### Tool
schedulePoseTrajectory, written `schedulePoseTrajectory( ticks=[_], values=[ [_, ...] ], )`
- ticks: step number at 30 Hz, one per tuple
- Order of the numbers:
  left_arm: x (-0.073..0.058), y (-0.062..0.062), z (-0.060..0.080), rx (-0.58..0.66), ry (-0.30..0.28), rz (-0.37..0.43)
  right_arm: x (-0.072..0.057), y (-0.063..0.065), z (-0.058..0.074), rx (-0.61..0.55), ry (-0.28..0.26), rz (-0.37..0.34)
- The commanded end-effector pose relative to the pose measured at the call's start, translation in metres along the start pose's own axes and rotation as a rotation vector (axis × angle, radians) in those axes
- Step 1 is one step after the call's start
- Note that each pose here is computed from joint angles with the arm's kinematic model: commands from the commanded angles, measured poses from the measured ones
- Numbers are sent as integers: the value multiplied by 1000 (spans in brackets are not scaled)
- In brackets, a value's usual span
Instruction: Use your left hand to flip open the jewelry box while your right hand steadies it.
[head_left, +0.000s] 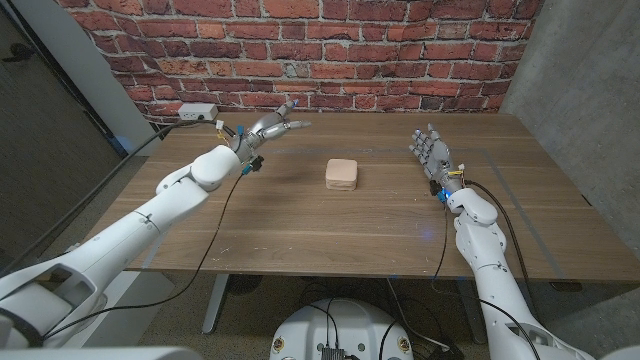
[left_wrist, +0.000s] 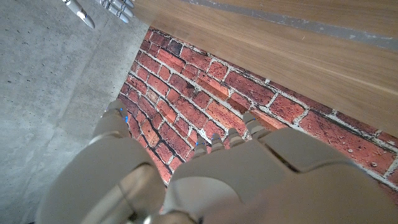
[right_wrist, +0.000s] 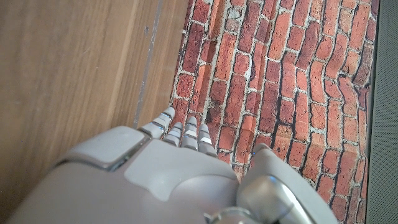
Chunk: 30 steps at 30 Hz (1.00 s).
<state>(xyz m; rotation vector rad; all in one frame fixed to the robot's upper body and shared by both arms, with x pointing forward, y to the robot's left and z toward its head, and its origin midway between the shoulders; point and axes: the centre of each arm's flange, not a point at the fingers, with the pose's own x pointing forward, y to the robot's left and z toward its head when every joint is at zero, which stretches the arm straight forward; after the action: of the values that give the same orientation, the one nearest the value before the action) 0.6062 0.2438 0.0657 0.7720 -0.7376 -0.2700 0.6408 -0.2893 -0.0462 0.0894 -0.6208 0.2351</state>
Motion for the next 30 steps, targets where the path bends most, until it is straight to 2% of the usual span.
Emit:
schedulePoseTrajectory(
  ticks=[1, 15, 26, 30],
  values=[
    [9, 5, 25, 103, -19, -62, -3, 0, -1, 3, -6, -3],
    [23, 2, 53, 232, -30, -169, -3, -1, -6, 15, -6, -10],
    [31, -4, 68, 346, -2, -253, -3, -2, -8, 19, -6, -12],
    [34, -8, 73, 415, 27, -283, -3, -2, -8, 20, -8, -11]
  ],
)
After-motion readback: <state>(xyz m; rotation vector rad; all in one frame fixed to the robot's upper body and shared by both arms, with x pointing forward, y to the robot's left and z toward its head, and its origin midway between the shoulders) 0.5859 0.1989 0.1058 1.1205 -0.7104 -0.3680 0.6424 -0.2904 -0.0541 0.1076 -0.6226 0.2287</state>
